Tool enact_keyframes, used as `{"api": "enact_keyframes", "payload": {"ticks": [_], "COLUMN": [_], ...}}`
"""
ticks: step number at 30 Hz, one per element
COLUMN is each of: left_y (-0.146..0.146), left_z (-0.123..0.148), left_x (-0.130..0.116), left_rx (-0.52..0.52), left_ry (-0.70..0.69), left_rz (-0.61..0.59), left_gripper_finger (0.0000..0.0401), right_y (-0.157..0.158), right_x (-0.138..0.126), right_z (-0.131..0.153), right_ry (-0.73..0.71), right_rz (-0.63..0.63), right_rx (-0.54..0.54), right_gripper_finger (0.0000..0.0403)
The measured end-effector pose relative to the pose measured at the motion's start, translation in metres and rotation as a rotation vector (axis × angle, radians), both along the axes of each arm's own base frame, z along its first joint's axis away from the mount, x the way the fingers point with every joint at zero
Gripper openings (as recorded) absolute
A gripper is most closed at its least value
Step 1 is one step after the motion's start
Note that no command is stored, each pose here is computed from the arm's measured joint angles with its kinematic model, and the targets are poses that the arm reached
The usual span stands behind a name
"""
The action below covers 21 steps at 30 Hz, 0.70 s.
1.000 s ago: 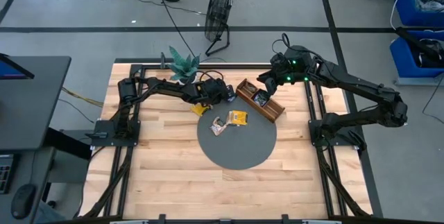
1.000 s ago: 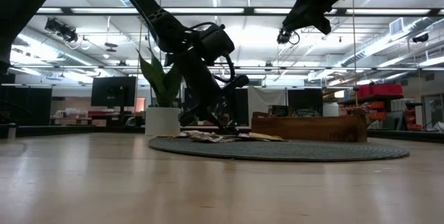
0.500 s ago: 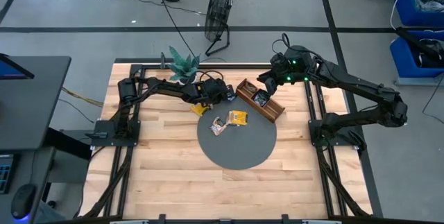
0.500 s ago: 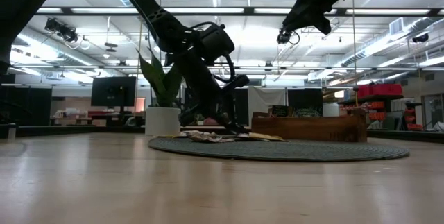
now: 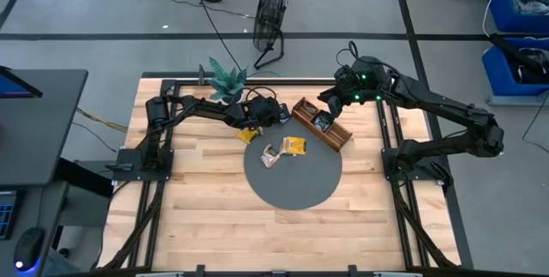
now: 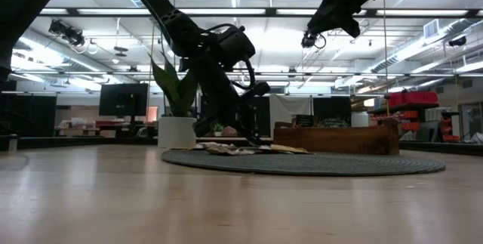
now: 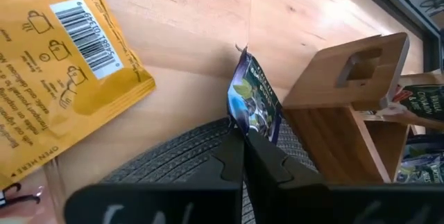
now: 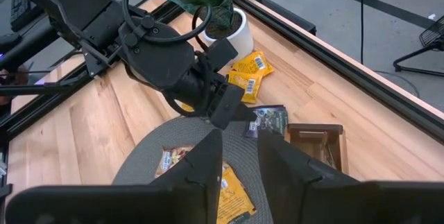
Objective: Pick & Place Tea
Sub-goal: Put the black tea bag into the middle section of the wooden organizer
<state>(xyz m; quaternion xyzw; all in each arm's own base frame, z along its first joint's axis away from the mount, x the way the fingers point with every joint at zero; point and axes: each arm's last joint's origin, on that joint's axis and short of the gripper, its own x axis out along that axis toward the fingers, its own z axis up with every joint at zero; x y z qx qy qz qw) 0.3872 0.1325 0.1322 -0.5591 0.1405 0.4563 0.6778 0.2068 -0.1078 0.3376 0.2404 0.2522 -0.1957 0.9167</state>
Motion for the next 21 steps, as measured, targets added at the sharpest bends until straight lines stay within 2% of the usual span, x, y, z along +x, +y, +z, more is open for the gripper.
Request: {"api": "enact_keyframes", "payload": {"ticks": [5, 14, 21], "left_y": [0.000, -0.003, -0.008], "left_z": [0.001, 0.017, 0.038], "left_x": [0.000, -0.003, -0.009], "left_rx": [0.012, 0.105, 0.218], "left_ry": [0.006, 0.054, 0.120], "left_rz": [-0.015, -0.096, -0.150], "left_gripper_finger": [0.0005, 0.0003, 0.0003], "right_y": [0.000, 0.000, 0.000], "right_x": [0.000, 0.000, 0.000], "right_z": [0.000, 0.000, 0.000], "right_ry": [0.000, 0.003, 0.017], "right_rz": [0.000, 0.003, 0.035], "right_rx": [0.000, -0.005, -0.054], "right_gripper_finger": [0.0100, 0.0100, 0.0100]}}
